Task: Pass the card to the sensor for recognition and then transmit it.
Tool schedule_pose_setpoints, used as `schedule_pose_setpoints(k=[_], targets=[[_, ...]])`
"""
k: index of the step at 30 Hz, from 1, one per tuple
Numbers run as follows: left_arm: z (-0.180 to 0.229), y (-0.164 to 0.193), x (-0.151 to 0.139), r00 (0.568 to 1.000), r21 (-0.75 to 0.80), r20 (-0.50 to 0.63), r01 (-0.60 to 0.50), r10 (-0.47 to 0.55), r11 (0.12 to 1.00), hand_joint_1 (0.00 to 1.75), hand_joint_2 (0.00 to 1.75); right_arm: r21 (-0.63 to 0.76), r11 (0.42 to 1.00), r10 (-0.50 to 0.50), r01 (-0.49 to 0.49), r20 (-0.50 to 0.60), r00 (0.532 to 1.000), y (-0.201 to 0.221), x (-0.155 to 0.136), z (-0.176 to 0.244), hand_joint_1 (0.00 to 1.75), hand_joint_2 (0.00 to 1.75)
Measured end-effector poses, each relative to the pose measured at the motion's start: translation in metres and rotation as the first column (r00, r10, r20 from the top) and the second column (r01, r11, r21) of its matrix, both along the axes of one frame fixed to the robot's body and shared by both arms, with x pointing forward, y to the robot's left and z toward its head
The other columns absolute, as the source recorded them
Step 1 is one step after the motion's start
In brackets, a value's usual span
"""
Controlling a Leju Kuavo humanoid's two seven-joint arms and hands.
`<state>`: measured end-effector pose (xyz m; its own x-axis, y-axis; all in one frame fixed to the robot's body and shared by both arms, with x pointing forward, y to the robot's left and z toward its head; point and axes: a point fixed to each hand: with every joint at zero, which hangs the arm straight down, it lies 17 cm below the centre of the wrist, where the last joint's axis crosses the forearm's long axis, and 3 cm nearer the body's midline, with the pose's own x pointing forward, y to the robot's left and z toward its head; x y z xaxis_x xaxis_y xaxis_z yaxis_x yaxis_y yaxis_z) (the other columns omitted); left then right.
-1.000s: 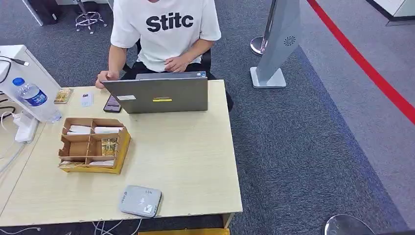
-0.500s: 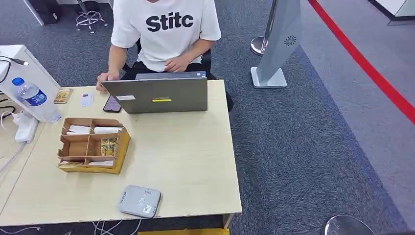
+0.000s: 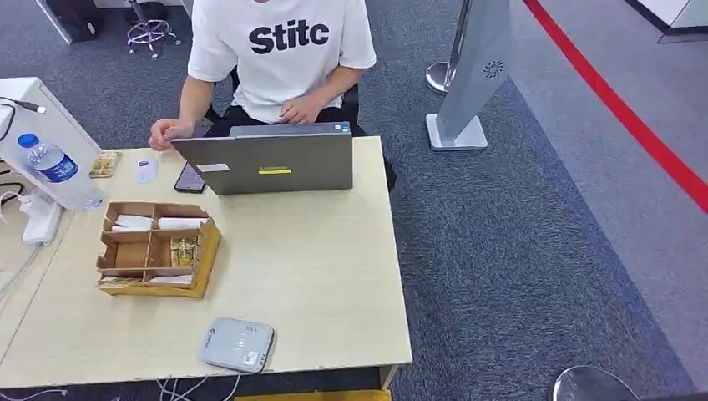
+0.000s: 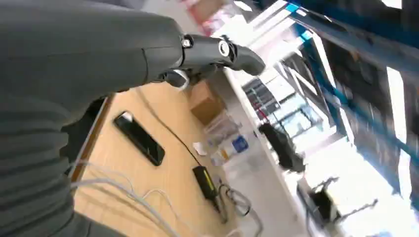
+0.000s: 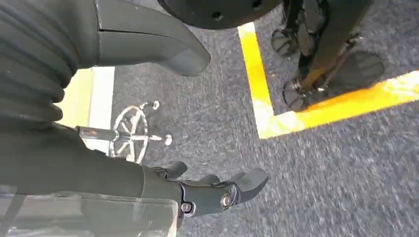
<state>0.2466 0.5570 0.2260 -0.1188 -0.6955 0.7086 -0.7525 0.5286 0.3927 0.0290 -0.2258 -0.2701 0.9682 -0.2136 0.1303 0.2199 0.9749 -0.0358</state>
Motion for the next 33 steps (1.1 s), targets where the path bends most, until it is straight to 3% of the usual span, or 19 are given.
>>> schedule_pose_setpoints(k=[3,6,11,17,20,24,29,33], targets=[[0.016,-0.077,0.083,0.971,0.173,-0.233,0.100,-0.058,0.980,0.00,1.75,0.027,0.997,0.067,-0.067,-0.008,0.998,0.001,-0.001,0.002,0.00,1.75],[0.042,-0.129,0.132,0.955,0.292,-0.270,0.202,-0.122,0.935,0.00,1.75,0.028,0.993,0.119,-0.118,-0.005,0.993,-0.004,0.001,0.003,0.00,1.75],[0.059,-0.184,0.153,0.936,0.366,-0.258,0.326,-0.241,0.872,0.00,1.75,0.016,0.992,0.125,-0.125,-0.007,0.992,-0.011,0.000,0.004,0.00,1.75],[0.059,-0.205,0.156,0.918,0.399,-0.273,0.379,-0.287,0.835,0.00,1.75,0.006,0.991,0.134,-0.134,-0.011,0.991,-0.015,-0.002,0.004,0.00,1.75],[0.054,-0.209,0.172,0.909,0.451,-0.357,0.371,-0.216,0.812,0.00,1.75,-0.001,0.986,0.166,-0.166,-0.014,0.986,-0.016,-0.003,0.004,0.00,1.75],[0.055,-0.208,0.229,0.882,0.530,-0.467,0.338,-0.065,0.778,0.00,1.75,-0.038,0.973,0.230,-0.230,-0.002,0.973,-0.029,0.005,0.001,0.00,1.75],[0.068,-0.215,0.293,0.854,0.612,-0.519,0.337,0.042,0.715,0.00,1.75,-0.069,0.959,0.276,-0.276,-0.007,0.961,-0.043,0.009,-0.003,0.00,1.75],[0.075,-0.219,0.325,0.828,0.654,-0.550,0.350,0.105,0.671,0.00,1.75,-0.064,0.954,0.292,-0.292,-0.008,0.956,-0.044,0.009,-0.006,0.00,1.75]])
